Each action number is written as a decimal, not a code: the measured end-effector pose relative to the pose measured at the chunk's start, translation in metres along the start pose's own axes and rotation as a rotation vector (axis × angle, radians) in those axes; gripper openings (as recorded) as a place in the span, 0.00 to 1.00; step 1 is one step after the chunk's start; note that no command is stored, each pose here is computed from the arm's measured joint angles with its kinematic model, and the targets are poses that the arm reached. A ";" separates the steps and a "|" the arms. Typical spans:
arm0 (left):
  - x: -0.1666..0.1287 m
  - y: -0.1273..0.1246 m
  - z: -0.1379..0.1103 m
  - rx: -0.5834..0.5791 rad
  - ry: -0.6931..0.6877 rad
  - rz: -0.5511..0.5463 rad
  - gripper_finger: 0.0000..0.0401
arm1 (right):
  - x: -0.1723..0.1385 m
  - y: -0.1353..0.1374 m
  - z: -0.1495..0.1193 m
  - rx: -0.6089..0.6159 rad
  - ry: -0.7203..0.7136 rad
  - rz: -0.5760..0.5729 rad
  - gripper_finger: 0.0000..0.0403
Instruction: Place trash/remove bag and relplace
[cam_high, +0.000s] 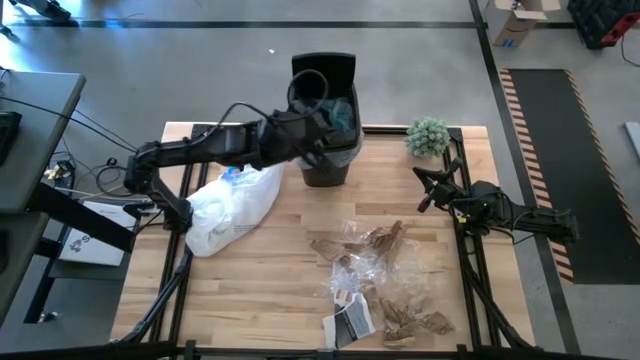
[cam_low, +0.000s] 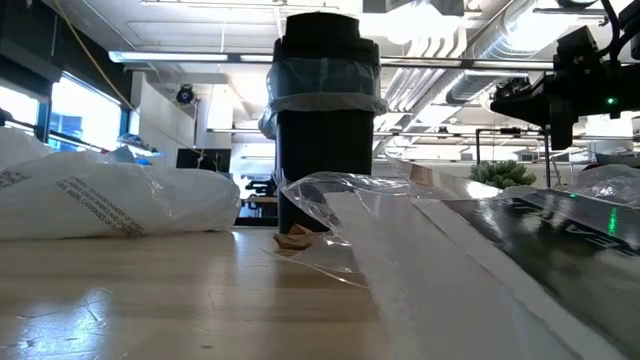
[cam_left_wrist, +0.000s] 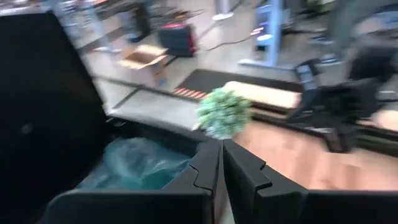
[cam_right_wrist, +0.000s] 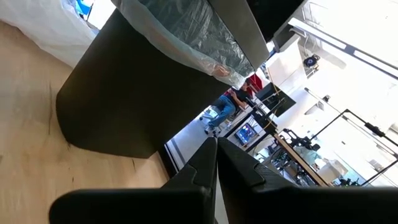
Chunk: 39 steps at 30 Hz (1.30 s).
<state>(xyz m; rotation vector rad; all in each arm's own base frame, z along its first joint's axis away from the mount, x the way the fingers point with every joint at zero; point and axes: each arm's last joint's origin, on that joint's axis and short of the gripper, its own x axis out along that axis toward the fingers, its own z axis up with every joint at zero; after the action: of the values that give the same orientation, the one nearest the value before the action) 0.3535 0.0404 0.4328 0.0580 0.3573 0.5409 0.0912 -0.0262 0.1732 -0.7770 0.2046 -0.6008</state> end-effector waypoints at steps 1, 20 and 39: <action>-0.005 0.003 0.002 0.002 -0.008 -0.037 0.04 | 0.000 0.000 0.000 0.000 0.000 0.000 0.00; 0.015 0.037 -0.030 0.172 0.297 -0.171 0.68 | 0.000 0.000 0.000 0.000 -0.002 0.002 0.00; 0.039 0.049 -0.043 0.155 0.368 -0.192 0.46 | 0.000 0.000 0.000 0.000 -0.001 0.002 0.00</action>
<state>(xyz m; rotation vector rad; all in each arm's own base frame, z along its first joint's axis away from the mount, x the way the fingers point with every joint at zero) 0.3454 0.1012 0.3875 0.0732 0.7564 0.3312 0.0913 -0.0262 0.1731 -0.7775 0.2040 -0.5985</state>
